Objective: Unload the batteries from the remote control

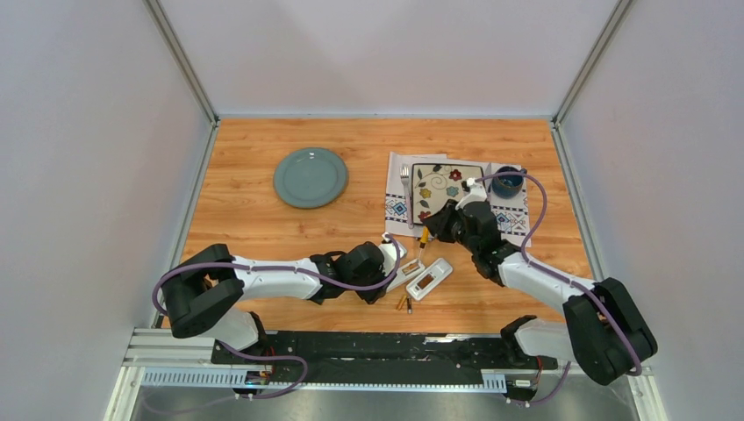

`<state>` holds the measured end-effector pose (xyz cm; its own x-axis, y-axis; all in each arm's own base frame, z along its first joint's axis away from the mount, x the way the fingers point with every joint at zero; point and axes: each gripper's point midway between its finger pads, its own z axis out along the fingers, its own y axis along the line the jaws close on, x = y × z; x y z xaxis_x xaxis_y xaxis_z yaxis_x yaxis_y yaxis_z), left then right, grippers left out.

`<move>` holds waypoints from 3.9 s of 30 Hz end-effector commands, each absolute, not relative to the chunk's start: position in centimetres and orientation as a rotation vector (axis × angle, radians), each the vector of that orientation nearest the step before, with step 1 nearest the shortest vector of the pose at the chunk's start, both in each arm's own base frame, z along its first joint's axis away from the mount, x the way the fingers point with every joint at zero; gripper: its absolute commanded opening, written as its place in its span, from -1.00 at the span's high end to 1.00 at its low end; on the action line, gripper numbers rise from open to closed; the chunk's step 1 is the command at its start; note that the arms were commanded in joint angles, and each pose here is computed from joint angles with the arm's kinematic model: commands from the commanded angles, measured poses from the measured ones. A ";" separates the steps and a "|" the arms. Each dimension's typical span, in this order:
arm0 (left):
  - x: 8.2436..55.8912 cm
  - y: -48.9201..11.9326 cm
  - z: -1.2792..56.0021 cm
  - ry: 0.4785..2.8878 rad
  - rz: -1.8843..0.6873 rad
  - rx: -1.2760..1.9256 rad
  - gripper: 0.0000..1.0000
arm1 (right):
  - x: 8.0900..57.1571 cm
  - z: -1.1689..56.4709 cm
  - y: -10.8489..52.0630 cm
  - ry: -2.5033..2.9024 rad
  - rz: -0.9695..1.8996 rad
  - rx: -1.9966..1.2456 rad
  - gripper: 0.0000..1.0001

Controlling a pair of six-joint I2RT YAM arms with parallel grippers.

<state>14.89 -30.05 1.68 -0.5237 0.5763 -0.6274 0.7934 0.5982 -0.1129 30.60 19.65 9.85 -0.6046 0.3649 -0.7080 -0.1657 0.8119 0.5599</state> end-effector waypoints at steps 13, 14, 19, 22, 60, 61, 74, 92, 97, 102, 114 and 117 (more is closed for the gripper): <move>10.6 -25.6 -3.0 2.531 -0.452 1.198 1.00 | 31.9 10.5 18.7 2.050 0.656 0.154 1.00; 10.6 -25.6 -3.0 2.531 -0.451 1.198 1.00 | 31.9 10.6 18.8 2.047 0.665 0.152 1.00; 10.6 -25.7 -3.0 2.530 -0.456 1.199 1.00 | 31.8 10.5 19.2 2.050 0.689 0.149 1.00; 10.7 -25.7 -3.0 2.533 -0.452 1.198 1.00 | 31.9 10.5 19.2 2.049 0.694 0.156 1.00; 10.6 -25.7 -3.2 2.540 -0.457 1.190 1.00 | 28.5 12.2 25.2 2.009 1.140 0.114 1.00; 10.6 -25.7 -3.2 2.541 -0.458 1.188 1.00 | 28.5 12.4 25.3 2.003 1.150 0.113 1.00; 10.6 -25.7 -3.2 2.541 -0.455 1.190 1.00 | 28.4 14.1 25.0 1.970 1.150 0.101 1.00; 13.8 -25.9 0.4 2.424 -0.341 1.098 1.00 | 28.7 15.0 23.2 1.954 1.021 0.090 1.00; 15.5 -26.5 3.3 2.361 -0.359 1.050 1.00 | 28.5 15.8 22.1 1.931 1.003 0.103 1.00; 17.8 -26.4 6.3 2.313 -0.412 0.935 1.00 | 28.2 16.9 20.7 1.898 0.986 0.120 1.00; 23.8 -23.5 9.8 2.305 -0.383 0.571 1.00 | 27.6 15.6 18.7 1.931 0.933 0.139 1.00; 25.6 -22.8 9.6 2.348 -0.348 0.486 1.00 | 27.2 15.6 18.6 1.928 0.941 0.138 1.00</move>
<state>22.75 -22.81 8.10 -0.6596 0.3358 -0.6724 0.5247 0.8463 -0.0921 27.51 18.91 15.17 -0.5603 0.4567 -0.6910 -0.2555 0.6982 0.6687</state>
